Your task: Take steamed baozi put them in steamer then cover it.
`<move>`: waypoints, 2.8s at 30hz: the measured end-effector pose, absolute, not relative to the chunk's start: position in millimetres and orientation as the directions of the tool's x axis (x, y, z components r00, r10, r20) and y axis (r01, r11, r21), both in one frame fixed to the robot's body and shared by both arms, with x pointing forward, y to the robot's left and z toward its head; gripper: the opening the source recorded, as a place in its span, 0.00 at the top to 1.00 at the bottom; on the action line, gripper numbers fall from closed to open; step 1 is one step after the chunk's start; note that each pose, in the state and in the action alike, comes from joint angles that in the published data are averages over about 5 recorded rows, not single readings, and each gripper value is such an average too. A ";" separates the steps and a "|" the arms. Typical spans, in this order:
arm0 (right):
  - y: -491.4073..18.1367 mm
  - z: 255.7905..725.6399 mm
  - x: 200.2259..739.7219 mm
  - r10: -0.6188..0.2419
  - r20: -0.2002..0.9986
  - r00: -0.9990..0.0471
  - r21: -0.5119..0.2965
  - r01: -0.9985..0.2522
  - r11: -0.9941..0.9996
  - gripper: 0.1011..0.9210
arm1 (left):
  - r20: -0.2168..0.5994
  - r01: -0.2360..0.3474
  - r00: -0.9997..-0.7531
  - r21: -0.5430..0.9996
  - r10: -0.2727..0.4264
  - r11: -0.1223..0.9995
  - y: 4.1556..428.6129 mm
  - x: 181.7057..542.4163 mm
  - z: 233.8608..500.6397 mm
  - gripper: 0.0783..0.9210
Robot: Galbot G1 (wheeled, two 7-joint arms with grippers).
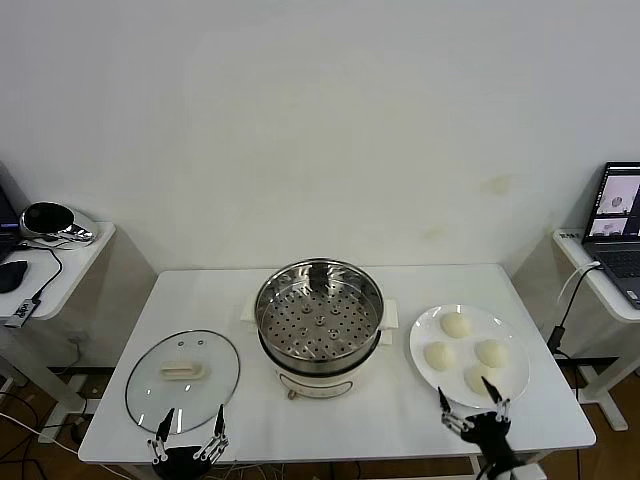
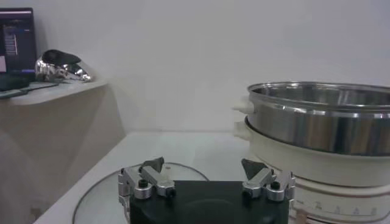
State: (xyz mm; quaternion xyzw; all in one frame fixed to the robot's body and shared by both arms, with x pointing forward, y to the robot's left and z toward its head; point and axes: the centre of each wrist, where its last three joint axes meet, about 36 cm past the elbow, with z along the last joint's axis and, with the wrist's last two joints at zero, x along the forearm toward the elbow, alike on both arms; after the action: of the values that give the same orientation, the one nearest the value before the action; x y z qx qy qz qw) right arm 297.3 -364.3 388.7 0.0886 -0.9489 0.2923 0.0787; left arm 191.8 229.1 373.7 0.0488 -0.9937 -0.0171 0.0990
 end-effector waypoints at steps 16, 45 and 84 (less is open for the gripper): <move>-438.6 478.2 444.1 -0.227 0.491 -0.841 -0.793 -0.540 0.284 0.12 | 0.152 -0.110 -0.980 0.127 -0.129 0.986 241.5 208.4 380.9 0.12; -430.4 497.9 627.6 -0.132 0.917 -0.376 -0.389 -0.917 -0.086 0.12 | 0.125 -0.147 -0.978 0.174 -0.169 0.974 258.9 224.2 390.5 0.12; -390.6 441.8 674.3 -0.064 0.945 -0.321 -0.325 -0.943 -0.070 0.28 | 0.107 -0.164 -0.977 0.179 -0.185 0.970 261.4 224.0 393.7 0.12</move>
State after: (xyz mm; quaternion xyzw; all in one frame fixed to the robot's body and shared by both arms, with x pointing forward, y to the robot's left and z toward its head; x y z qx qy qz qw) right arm 674.3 -390.6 441.8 0.4435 -0.5676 0.5816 0.3780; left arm 224.0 261.4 393.7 0.0881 -0.9906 -0.0849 0.0618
